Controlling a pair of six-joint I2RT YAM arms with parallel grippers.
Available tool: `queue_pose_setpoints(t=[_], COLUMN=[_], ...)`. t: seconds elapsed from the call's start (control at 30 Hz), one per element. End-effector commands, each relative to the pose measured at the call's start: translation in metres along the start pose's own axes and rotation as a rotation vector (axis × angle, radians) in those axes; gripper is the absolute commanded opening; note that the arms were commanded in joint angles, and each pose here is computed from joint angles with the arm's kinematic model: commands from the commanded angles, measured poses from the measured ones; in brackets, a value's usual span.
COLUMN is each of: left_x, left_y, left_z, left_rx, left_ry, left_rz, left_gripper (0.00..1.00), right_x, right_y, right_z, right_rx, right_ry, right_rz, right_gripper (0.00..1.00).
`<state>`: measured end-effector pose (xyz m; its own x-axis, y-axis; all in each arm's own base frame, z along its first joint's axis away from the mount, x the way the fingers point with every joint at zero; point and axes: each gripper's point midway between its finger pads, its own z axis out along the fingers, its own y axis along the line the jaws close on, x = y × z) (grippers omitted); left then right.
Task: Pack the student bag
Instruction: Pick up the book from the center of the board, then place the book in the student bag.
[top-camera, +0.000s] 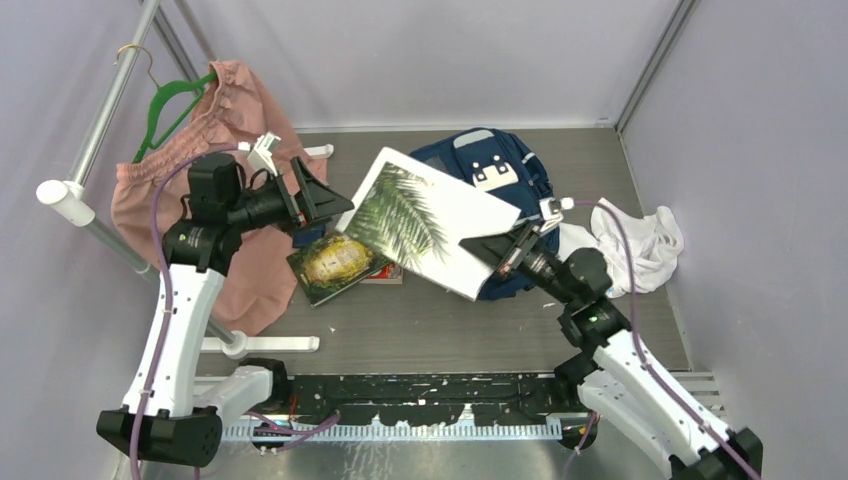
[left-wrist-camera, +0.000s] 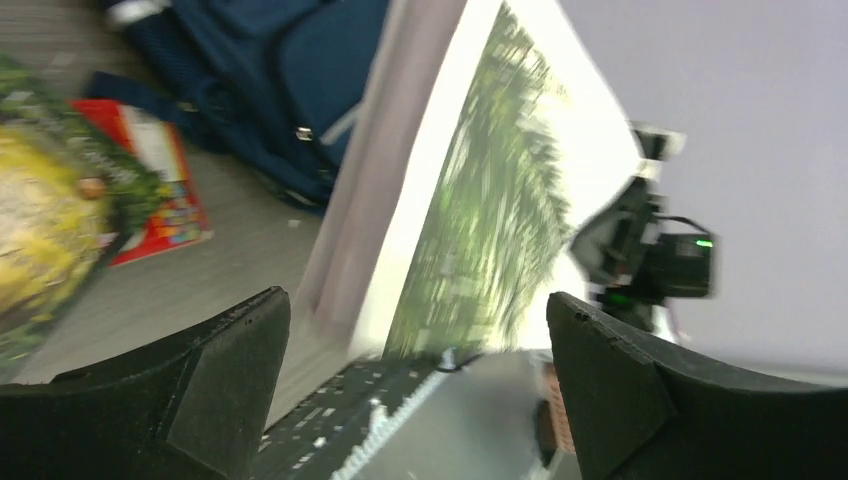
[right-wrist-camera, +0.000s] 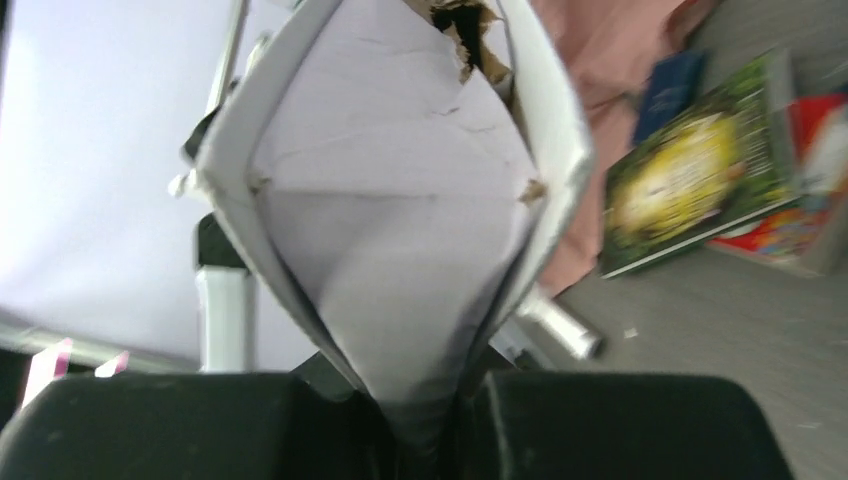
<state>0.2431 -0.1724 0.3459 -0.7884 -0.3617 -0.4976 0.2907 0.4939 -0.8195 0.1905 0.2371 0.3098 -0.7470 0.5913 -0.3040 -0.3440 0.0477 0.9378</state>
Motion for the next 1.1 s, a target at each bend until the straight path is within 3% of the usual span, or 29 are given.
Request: queue_pose_setpoints(t=[0.0, 0.1, 0.3, 0.53, 0.7, 0.83, 1.07], left_x=[-0.002, -0.005, 0.014, 0.052, 0.084, 0.113, 0.164], left_y=[0.041, 0.057, 0.052, 0.044, 0.03, 0.011, -0.007], left_z=[-0.026, -0.03, -0.015, 0.059, 0.121, 0.169, 0.234], left_rx=[-0.3, -0.375, -0.346, -0.442, -0.452, -0.386, -0.269], left_ry=[-0.08, -0.113, -0.087, 0.005, 0.127, 0.171, 0.289], left_rz=[0.113, 0.126, 0.279, 0.542, 0.707, 0.849, 0.963], left_gripper=[1.0, 1.0, 1.0, 1.0, 1.0, 1.0, 1.0], right_x=[-0.035, -0.058, -0.108, -0.144, -0.159, -0.158, -0.16], right_y=[-0.019, -0.02, -0.016, -0.004, 0.016, 0.02, 0.033], right_z=[-0.031, -0.054, -0.113, -0.149, -0.171, -0.175, -0.19], right_rx=[0.29, 0.463, 0.793, 0.983, 1.032, 1.045, 1.074], right_ry=[-0.097, -0.166, -0.392, -0.565, -0.676, -0.68, -0.714], right_rz=[-0.184, -0.285, -0.464, -0.551, -0.591, -0.578, -0.597], right_gripper=[0.03, 0.03, 0.02, 0.02, 0.03, 0.03, 0.03])
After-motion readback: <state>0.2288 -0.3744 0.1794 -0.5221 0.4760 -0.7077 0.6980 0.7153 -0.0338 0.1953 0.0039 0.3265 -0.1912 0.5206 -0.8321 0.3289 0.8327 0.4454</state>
